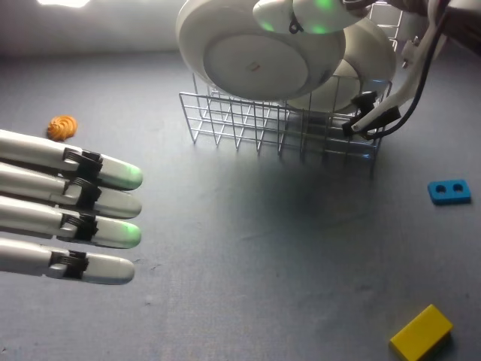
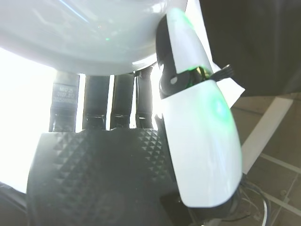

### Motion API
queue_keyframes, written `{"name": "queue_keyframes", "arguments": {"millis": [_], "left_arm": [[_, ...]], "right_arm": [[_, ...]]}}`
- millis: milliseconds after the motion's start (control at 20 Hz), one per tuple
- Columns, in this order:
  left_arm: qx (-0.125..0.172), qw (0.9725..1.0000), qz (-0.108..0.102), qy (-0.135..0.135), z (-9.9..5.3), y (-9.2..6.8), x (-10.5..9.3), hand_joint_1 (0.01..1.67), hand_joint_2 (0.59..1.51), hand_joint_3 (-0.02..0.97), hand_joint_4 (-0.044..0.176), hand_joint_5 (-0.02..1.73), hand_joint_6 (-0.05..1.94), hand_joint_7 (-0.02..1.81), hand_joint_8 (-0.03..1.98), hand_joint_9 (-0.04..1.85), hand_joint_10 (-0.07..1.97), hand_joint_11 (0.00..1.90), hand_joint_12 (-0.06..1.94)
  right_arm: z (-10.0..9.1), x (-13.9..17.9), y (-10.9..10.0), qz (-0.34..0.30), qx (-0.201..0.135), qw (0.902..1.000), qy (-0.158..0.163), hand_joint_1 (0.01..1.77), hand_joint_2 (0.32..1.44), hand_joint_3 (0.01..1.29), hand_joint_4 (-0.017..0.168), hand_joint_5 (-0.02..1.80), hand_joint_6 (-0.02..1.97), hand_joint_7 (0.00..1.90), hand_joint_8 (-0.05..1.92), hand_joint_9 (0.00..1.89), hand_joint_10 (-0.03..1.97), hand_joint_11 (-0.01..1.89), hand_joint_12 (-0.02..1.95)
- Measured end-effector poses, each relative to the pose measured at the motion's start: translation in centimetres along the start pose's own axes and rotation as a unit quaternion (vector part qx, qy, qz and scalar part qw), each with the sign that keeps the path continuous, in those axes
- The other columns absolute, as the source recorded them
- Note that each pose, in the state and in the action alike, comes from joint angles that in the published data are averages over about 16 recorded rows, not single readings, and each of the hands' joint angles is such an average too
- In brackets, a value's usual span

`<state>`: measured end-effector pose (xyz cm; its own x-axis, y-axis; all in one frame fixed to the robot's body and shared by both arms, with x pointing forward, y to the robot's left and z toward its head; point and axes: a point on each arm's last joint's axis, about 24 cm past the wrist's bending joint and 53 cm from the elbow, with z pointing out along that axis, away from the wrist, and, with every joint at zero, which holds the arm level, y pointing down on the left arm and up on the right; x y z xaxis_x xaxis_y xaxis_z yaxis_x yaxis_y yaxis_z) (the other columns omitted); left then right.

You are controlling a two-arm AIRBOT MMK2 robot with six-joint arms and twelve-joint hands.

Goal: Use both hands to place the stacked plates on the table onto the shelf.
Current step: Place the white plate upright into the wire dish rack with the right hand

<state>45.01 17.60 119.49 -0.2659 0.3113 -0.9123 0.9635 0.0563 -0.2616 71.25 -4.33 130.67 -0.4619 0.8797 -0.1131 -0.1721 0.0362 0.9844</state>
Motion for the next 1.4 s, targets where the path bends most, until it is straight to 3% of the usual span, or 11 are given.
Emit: {"name": "queue_keyframes", "arguments": {"millis": [400,1050,1250,1400], "left_arm": [[0.008,1.0,0.001,0.006,-0.3,-0.3,0.3,0.02,1.114,0.015,0.007,0.06,0.01,0.1,0.01,0.09,0.01,0.02,0.13],[0.01,0.9999,0.004,0.013,-0.8,0.1,0.5,0.02,1.104,0.015,0.007,0.1,0.01,0.14,0.01,0.13,0.01,0.02,0.23],[0.01,0.9999,0.005,0.01,-0.8,0.2,0.3,0.02,1.097,0.016,0.007,0.12,0.01,0.15,0.01,0.14,0.01,0.02,0.27],[0.012,0.9999,0.005,0.01,-0.8,0.1,0.3,0.02,1.092,0.016,0.007,0.13,0.01,0.16,0.01,0.16,0.01,0.02,0.31]], "right_arm": [[0.3,-0.2,-2.0,-0.014,0.015,0.9998,-0.007,1.21,1.12,0.01,-0.011,0.69,1.15,1.0,1.03,1.08,0.7,0.79,1.28],[0.2,0.2,-4.2,-0.042,0.03,0.9987,0.0,1.2,1.14,0.01,-0.012,0.63,1.22,0.9,1.26,0.97,0.88,0.74,1.31],[0.1,0.4,-4.4,-0.046,0.031,0.9985,0.002,1.14,1.17,0.01,-0.006,0.6,1.23,0.87,1.15,0.94,0.83,0.72,1.28],[0.1,0.4,-4.5,-0.048,0.03,0.9984,0.002,1.05,1.17,0.01,-0.006,0.6,1.1,0.87,0.99,0.92,0.74,0.69,1.25]]}}
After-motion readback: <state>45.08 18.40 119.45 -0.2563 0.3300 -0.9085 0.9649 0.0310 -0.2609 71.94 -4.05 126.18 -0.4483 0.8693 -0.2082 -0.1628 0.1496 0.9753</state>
